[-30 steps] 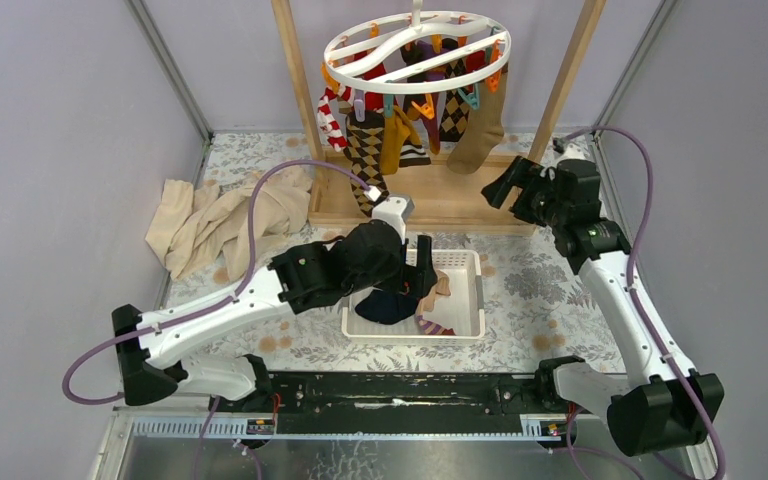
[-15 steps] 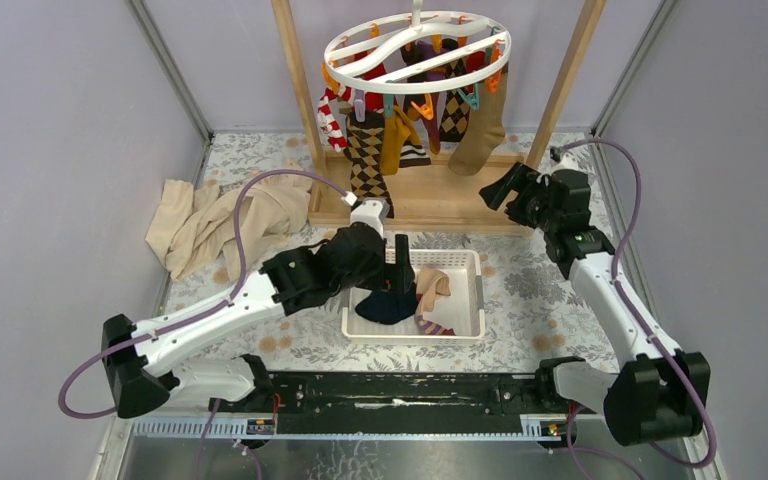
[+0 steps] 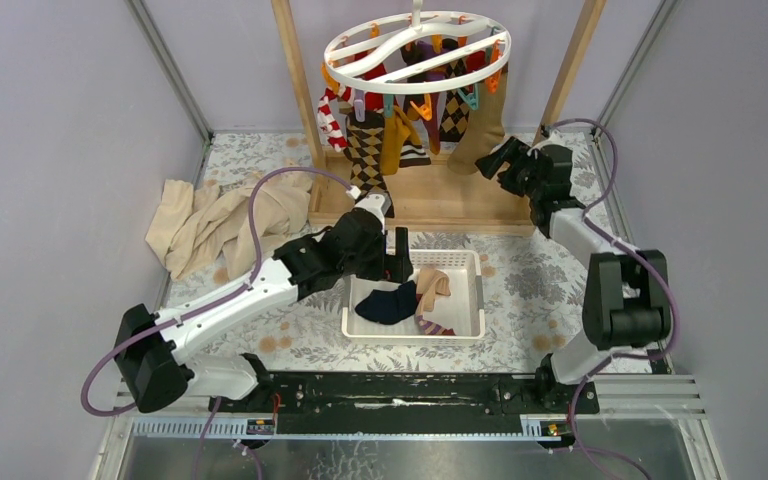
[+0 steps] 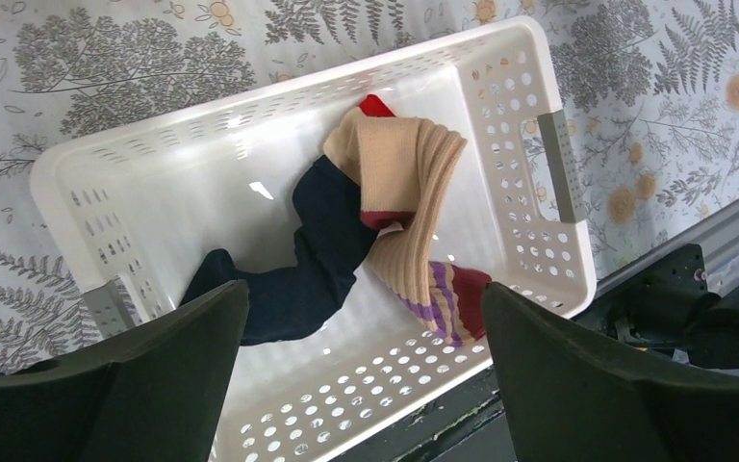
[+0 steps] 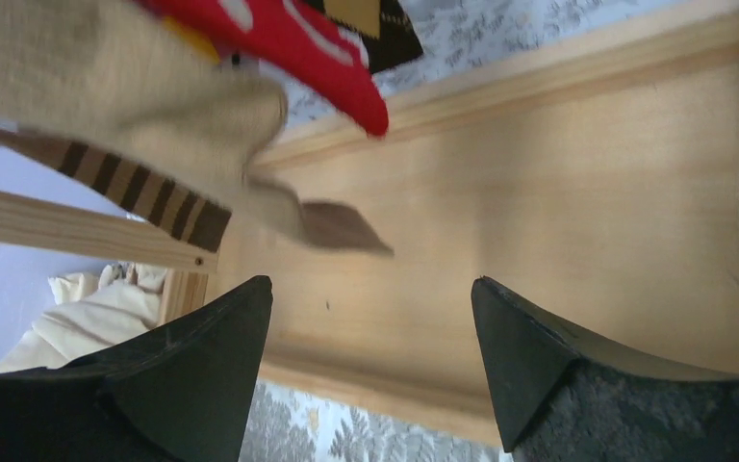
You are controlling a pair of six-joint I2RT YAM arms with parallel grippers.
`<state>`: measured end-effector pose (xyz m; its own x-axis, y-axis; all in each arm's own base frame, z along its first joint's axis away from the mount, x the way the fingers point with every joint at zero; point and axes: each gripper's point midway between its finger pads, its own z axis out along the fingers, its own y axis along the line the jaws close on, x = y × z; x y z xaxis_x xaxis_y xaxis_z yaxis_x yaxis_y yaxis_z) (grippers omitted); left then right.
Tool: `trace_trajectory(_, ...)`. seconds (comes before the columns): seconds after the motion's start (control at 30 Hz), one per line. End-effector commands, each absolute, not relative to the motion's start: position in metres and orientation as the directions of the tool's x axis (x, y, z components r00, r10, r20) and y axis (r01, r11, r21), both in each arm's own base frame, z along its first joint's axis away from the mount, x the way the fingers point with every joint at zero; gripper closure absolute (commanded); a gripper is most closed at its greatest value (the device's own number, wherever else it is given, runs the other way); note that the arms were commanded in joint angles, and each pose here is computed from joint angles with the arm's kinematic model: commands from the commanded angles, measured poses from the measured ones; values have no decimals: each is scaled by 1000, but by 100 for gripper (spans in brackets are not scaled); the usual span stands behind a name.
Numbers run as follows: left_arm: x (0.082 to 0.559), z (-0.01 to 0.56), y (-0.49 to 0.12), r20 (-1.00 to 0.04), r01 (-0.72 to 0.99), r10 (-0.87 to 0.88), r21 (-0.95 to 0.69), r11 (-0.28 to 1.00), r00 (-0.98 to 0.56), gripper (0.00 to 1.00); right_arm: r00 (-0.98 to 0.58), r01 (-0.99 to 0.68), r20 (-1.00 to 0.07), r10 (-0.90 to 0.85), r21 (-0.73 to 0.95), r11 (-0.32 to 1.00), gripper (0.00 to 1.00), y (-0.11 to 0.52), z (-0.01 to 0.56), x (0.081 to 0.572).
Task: Remove the socks clipped to the hanger
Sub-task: Remove the sock from the hanger.
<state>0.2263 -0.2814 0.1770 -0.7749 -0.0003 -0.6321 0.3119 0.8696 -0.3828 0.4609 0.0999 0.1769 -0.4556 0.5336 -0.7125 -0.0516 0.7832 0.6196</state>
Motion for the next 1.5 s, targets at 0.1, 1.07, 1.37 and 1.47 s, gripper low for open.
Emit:
trace_trajectory(0.1,238,186,-298,-661,371,10,-409,834,-751,2,-311,-291,-764,566,643,708,18,119,236,522)
trace_trajectory(1.07,237,184,-302,-640,366,8,-429,826,-769,2,-379,-481,-688,619,718,503,83,156,249,508)
trace_trajectory(1.37,250,213,-320,-679,397,-25,-458,795,-734,2,-407,-467,-743,531,669,578,100,166,262,447)
trace_trajectory(1.47,253,221,-325,-686,405,-38,-472,783,-726,2,-407,-466,-758,510,652,598,100,165,269,426)
